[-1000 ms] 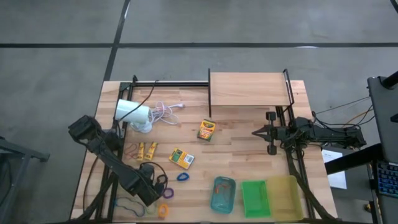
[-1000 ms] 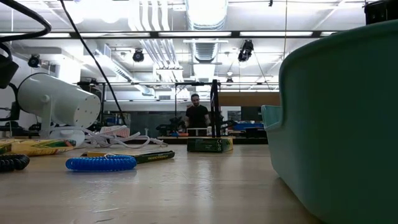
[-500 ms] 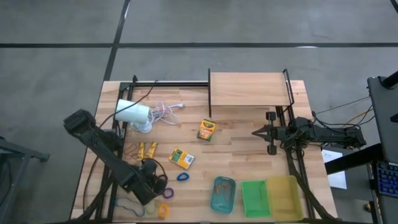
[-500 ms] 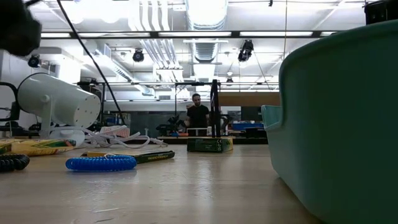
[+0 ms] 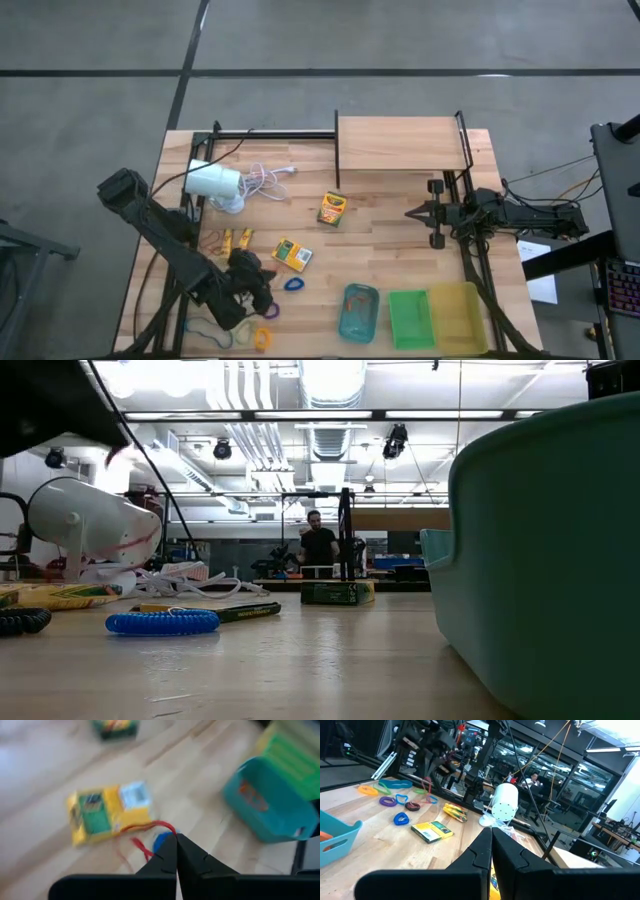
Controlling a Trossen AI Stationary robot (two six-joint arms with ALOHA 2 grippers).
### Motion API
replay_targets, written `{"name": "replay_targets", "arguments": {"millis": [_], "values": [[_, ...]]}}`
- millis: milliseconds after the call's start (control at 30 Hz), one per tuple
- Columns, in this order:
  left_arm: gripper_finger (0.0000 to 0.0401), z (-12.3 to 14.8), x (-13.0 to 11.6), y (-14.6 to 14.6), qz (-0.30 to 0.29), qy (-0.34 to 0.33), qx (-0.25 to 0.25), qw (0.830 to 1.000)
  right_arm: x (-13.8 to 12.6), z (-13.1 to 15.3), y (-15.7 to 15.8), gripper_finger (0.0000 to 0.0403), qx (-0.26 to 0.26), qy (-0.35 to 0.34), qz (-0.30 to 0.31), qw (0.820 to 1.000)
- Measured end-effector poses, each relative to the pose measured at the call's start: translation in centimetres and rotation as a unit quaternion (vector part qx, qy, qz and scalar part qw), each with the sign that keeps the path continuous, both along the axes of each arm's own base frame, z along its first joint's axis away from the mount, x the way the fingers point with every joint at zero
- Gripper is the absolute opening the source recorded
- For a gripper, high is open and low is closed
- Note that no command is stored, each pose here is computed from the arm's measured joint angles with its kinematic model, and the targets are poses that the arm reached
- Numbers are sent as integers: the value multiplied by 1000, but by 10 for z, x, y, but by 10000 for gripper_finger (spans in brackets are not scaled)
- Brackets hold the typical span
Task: Pick & Place Office Desk Supplies
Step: Put the red rubber band into the blue bin
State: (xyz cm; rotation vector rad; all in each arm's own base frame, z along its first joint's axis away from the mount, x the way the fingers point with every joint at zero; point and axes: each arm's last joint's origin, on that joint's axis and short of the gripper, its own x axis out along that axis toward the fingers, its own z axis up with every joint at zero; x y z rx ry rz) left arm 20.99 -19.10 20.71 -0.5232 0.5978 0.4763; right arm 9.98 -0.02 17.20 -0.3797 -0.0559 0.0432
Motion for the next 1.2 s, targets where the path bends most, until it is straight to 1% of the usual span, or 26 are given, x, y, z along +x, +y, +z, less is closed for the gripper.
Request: {"name": "replay_targets", "arguments": {"millis": [100, 167, 367, 567, 700, 800, 933, 1100, 1200], "values": [[1, 7, 7, -5, -40, -40, 51, 997, 0, 0, 0, 8, 0, 0, 0, 1000], [1, 13, 12, -10, -71, -63, 86, 992, 0, 0, 0, 8, 0, 0, 0, 1000], [1, 30, 24, -21, -140, -128, 171, 967, 0, 0, 0, 8, 0, 0, 0, 1000], [1, 34, 34, -28, -185, -149, 252, 938, 0, 0, 0, 8, 0, 0, 0, 1000], [1, 32, 42, -31, -205, -155, 292, 921, 0, 0, 0, 8, 0, 0, 0, 1000], [1, 29, 51, -33, -225, -163, 314, 908, 0, 0, 0, 8, 0, 0, 0, 1000], [1, 25, 64, -30, -261, -177, 329, 890, 0, 0, 0, 8, 0, 0, 0, 1000], [1, 18, 81, -21, -300, -188, 329, 875, 0, 0, 0, 8, 0, 0, 0, 1000], [1, 15, 92, -14, -320, -202, 319, 869, 0, 0, 0, 8, 0, 0, 0, 1000]]}}
